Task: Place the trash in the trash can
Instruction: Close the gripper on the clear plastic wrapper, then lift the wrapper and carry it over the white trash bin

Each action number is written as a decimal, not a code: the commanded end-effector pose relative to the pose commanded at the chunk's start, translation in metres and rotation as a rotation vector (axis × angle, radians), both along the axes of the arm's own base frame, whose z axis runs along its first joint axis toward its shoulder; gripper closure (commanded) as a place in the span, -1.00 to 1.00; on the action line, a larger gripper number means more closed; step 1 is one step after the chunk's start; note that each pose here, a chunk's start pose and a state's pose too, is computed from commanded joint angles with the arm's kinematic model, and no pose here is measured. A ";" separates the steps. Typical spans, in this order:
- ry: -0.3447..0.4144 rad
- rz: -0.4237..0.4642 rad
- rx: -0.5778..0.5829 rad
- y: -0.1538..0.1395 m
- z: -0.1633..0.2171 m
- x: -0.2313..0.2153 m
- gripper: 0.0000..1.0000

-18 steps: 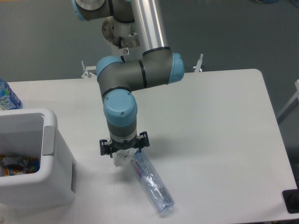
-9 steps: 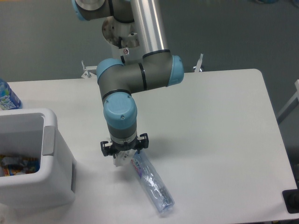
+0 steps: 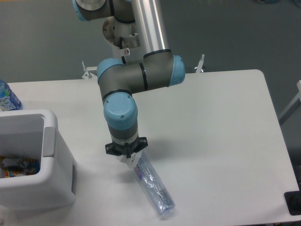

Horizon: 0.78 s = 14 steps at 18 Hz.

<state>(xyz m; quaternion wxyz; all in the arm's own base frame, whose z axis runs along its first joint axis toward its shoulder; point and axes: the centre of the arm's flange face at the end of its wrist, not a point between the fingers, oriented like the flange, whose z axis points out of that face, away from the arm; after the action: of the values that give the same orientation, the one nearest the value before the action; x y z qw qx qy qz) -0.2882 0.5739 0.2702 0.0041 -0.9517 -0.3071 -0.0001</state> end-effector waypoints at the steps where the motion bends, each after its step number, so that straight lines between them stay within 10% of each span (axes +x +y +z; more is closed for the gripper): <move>1: 0.005 -0.003 0.006 -0.001 0.005 0.001 1.00; 14: 0.071 -0.070 0.257 -0.017 0.138 -0.002 1.00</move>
<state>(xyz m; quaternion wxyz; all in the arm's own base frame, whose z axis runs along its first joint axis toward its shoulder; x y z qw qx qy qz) -0.2905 0.5572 0.4084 0.1369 -0.9529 -0.2706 -0.0057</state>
